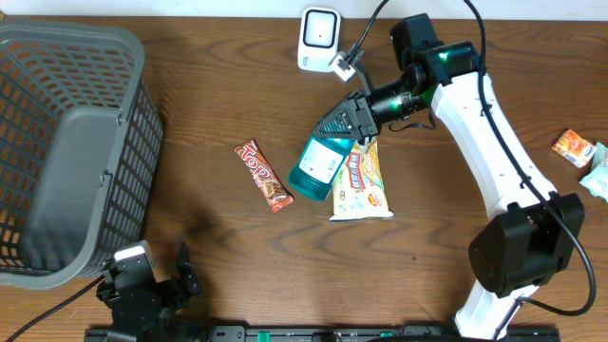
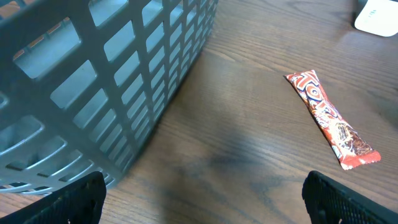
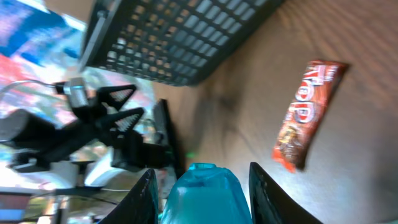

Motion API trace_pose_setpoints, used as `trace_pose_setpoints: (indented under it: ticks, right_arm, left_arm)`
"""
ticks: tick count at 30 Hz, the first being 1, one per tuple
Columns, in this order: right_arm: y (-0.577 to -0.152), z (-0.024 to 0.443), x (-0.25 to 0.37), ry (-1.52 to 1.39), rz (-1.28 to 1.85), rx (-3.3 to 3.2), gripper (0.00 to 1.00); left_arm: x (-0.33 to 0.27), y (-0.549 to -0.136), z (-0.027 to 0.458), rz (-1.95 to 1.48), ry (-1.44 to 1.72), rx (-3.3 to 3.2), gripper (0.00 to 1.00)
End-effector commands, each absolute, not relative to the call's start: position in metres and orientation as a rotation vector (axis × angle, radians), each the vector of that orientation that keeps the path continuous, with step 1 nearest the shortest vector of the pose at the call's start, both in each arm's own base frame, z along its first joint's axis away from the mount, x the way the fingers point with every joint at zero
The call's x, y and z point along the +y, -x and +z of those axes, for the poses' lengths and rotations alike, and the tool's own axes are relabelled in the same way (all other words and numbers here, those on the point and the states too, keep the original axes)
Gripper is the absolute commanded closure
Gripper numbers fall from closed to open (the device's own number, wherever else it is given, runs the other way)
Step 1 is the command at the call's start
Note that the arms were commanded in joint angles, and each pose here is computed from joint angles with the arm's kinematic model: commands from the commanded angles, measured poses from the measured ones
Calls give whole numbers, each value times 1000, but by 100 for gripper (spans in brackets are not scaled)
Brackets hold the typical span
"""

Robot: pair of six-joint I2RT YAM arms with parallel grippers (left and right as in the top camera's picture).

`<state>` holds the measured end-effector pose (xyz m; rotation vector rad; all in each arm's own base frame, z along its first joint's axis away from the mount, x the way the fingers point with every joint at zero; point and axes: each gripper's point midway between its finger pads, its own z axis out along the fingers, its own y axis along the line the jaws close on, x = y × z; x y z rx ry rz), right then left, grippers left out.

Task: Scan the item barcode
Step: 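Lift the bottle and hold it under the white scanner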

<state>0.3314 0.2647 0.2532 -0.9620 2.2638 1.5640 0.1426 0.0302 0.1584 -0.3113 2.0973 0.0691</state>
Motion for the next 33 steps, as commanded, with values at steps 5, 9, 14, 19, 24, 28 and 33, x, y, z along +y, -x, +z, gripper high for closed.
trace_pose_setpoints:
  ticks: [5,9,14,19,24,28,33]
  right_arm:
    - [-345,242,260,1081,1309,2248,99]
    - [-375,223,255,1131,996,2261,99]
    - [-410,217,264,1231,714,2127,99]
    - [-429,214,275,1238,602,2071,99]
    - [-460,198,278,1210,455,2046,99]
    - [-507,175,280,1157,251,1995,99]
    - [-558,178,264,997,-60,1929,99]
  left_arm:
    - [33,-142,160,81,323,2088,2]
    - [33,-142,160,81,323,2088,2]
    - [33,-142,160,81,323,2088,2]
    - [33,-142,160,81,323,2088,2]
    - [33,-142,160,81,323,2088,2]
    - [33,-142,160,81,323,2088,2]
    - [33,-142,160,81,323,2088,2]
